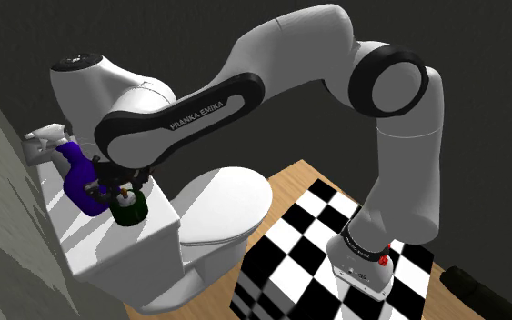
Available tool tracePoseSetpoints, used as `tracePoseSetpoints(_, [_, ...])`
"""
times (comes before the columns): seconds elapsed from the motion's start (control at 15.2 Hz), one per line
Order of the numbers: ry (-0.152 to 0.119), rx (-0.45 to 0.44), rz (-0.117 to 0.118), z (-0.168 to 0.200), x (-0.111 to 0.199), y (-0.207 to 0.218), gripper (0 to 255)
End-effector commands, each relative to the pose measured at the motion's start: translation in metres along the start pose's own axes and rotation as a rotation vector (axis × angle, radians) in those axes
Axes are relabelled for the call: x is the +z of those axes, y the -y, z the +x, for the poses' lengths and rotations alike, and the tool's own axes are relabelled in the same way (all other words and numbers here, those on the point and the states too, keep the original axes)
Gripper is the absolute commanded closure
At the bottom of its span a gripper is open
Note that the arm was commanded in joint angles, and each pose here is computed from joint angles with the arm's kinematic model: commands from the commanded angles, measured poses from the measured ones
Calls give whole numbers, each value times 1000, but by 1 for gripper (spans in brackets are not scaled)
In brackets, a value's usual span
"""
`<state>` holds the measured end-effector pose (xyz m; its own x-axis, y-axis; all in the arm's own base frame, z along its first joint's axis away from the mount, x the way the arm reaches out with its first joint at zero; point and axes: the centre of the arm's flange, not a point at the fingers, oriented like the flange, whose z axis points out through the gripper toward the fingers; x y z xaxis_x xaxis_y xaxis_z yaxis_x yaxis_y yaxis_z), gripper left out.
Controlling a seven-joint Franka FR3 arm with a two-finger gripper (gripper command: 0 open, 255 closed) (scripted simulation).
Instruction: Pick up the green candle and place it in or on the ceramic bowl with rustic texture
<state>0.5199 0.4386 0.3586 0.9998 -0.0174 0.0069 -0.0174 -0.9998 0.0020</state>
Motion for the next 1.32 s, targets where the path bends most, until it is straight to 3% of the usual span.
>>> tracePoseSetpoints(0.0, [0, 0, 0, 0, -10, 1, 255])
tracePoseSetpoints(1.25, [0, 0, 0, 1, -110, 0, 255])
